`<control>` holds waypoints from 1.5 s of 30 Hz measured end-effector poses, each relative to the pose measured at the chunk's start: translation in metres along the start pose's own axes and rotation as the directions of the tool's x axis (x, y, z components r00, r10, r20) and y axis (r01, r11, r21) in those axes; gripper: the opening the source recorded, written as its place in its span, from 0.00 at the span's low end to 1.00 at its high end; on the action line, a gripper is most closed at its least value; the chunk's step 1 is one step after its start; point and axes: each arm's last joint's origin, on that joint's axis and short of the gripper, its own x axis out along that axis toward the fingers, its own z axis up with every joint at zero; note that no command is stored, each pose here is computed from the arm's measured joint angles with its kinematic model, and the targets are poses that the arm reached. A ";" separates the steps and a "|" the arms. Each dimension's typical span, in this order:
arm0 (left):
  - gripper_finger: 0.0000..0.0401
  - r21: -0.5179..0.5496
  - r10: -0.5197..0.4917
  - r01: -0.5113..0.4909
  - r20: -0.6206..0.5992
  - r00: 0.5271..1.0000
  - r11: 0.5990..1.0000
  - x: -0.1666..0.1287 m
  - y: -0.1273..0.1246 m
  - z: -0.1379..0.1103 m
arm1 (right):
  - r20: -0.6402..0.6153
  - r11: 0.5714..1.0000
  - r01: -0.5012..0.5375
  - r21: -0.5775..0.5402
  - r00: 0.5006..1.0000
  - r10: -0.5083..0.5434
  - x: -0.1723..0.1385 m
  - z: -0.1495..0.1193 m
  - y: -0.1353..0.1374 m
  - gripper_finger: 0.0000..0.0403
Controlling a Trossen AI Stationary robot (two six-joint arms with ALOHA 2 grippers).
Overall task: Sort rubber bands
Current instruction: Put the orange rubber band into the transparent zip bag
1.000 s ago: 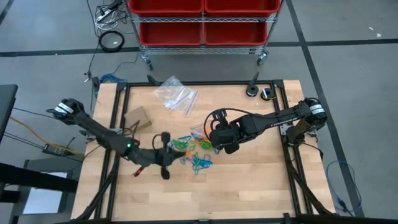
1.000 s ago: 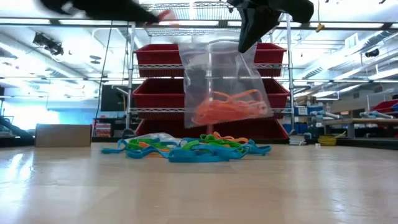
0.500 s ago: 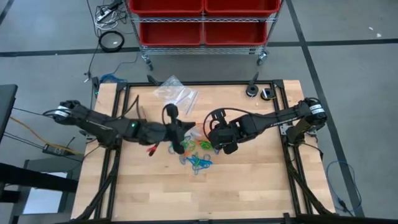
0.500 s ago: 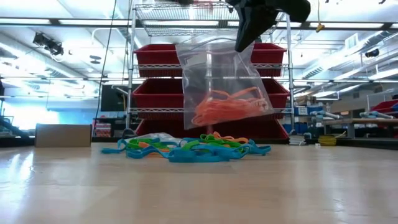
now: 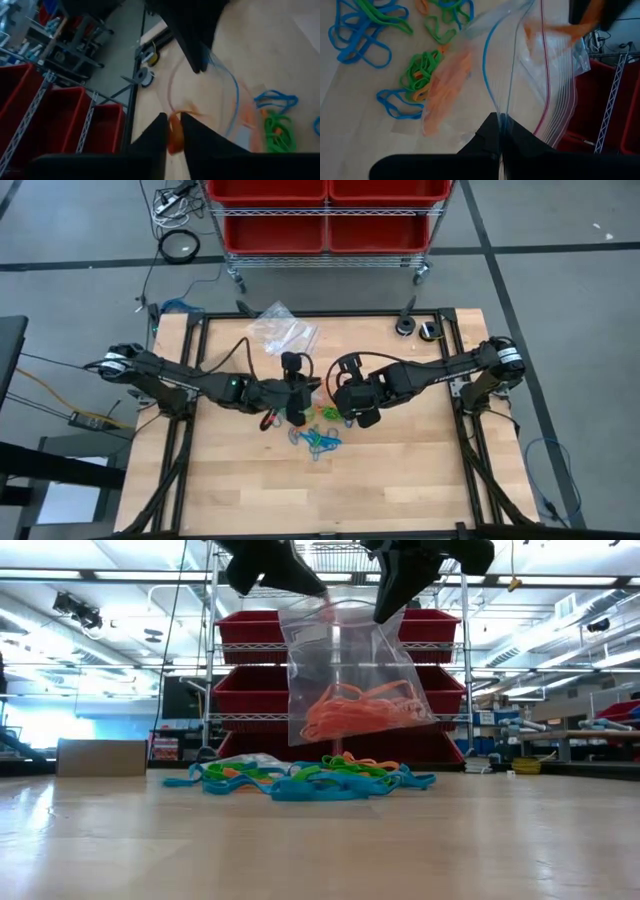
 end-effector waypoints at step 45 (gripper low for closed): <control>0.41 -0.332 -0.483 0.434 -0.078 0.872 0.837 -0.003 -0.122 -0.124 | 0.019 0.998 -0.017 0.060 1.000 0.016 0.003 0.000 -0.006 0.00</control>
